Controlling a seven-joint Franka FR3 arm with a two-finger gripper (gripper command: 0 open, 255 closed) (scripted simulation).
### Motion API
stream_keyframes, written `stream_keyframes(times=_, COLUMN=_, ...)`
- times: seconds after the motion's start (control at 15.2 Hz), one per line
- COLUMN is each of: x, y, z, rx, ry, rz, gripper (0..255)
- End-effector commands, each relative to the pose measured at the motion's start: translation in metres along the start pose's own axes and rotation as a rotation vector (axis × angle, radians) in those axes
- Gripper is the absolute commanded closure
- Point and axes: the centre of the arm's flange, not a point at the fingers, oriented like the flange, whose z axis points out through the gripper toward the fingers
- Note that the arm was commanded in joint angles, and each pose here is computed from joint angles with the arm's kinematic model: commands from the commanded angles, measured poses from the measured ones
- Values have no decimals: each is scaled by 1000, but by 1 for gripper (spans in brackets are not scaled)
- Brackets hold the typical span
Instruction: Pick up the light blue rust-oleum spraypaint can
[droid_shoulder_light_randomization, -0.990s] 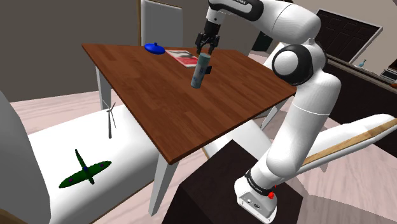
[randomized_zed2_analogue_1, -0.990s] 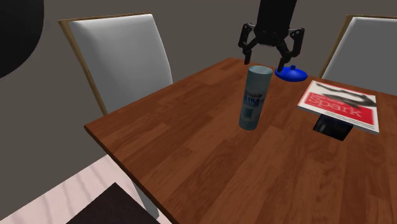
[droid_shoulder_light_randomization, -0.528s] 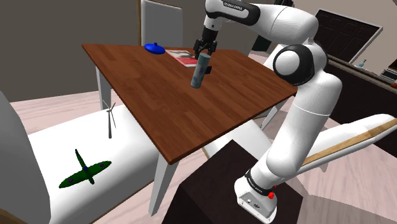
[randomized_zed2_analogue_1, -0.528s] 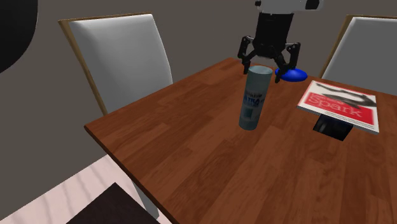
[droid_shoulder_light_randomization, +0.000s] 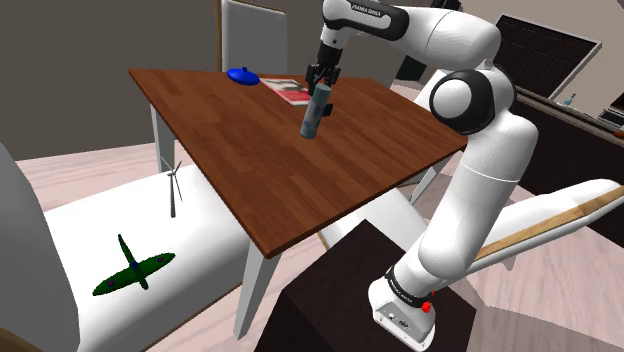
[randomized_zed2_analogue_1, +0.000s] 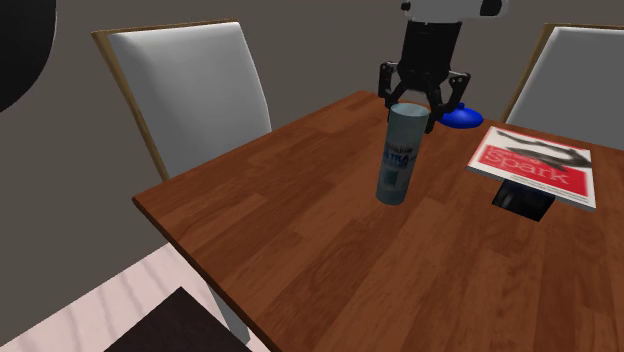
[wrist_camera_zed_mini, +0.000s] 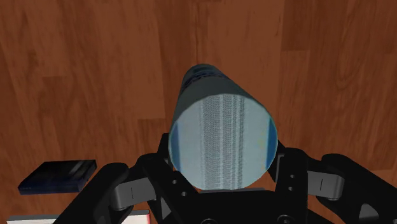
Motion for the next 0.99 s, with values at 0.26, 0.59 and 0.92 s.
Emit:
stream_keyframes(times=0.26, x=0, y=-1, z=-15, rx=0, ry=-2, rz=0, gripper=255)
stream_keyframes(times=0.59, x=0, y=-1, z=-42, rx=0, ry=-2, rz=0, gripper=255)
stream_keyframes(times=0.92, x=0, y=-1, z=-68, rx=0, ry=-2, rz=0, gripper=255)
